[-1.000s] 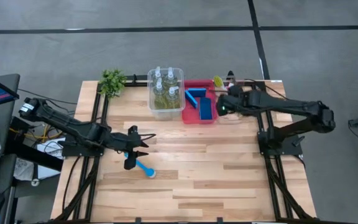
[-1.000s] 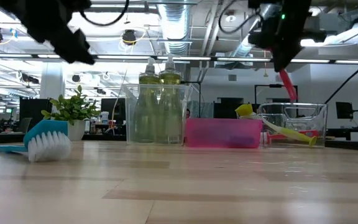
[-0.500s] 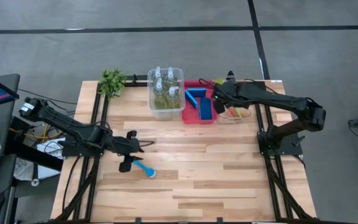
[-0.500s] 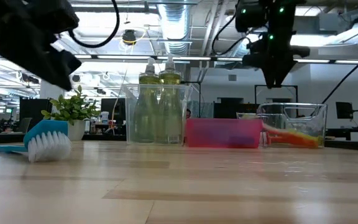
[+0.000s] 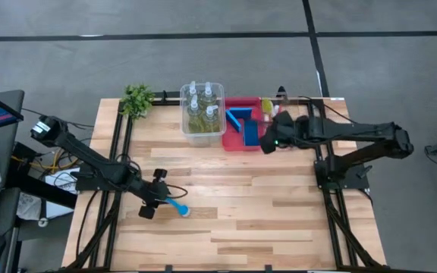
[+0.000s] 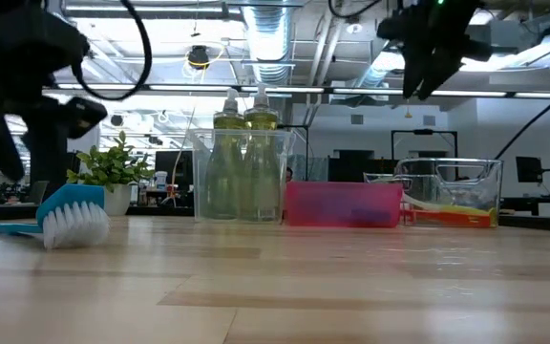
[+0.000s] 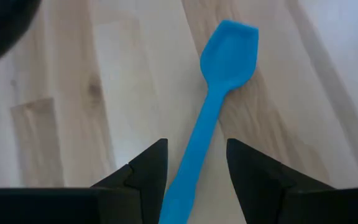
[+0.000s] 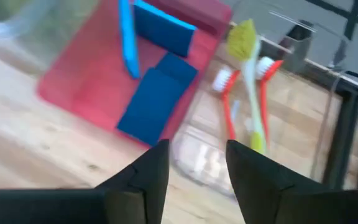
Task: Pick & Place Kitchen Sink Supplies
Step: Put the blue dish brush into the transparent bin, then return to Home Position
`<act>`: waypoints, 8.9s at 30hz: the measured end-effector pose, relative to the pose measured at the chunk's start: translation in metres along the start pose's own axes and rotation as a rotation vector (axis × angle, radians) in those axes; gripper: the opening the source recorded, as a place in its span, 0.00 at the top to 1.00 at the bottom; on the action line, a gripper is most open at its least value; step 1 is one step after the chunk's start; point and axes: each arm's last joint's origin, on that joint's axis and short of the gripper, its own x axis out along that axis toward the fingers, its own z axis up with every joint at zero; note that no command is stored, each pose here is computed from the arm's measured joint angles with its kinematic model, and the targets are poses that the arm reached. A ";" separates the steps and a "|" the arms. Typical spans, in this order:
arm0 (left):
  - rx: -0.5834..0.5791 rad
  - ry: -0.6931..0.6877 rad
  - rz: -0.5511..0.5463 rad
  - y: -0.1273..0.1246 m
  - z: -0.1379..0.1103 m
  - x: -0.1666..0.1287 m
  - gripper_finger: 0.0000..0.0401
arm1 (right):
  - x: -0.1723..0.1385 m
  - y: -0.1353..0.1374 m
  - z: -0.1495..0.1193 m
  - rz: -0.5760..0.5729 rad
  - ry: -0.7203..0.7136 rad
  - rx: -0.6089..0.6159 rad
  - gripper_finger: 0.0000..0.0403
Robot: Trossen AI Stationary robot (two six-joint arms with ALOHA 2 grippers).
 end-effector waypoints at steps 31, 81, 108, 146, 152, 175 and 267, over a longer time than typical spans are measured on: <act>-0.100 -0.039 0.000 0.001 0.009 0.024 0.89 | -0.024 0.118 -0.063 0.460 -0.128 0.011 0.75; -0.409 -0.982 -0.076 0.031 0.083 -0.040 0.88 | -0.031 0.208 -0.035 0.970 -0.601 0.020 0.33; -0.433 -0.977 -0.026 0.032 0.084 -0.035 0.83 | -0.030 0.208 -0.028 0.964 -0.614 0.019 0.90; -0.413 -0.920 0.155 0.062 0.045 -0.097 0.50 | -0.056 0.081 0.016 0.586 -0.431 -0.031 0.90; -0.364 -0.918 0.180 0.062 0.043 -0.100 0.52 | -0.056 0.036 0.026 0.449 -0.391 -0.008 0.90; -0.387 -0.913 0.204 0.063 0.037 -0.106 0.54 | 0.023 -0.045 0.057 -0.085 -0.017 -0.082 0.90; -0.552 -0.974 0.280 0.059 -0.033 -0.136 0.54 | -0.022 -0.051 -0.121 0.864 -0.640 -0.261 0.48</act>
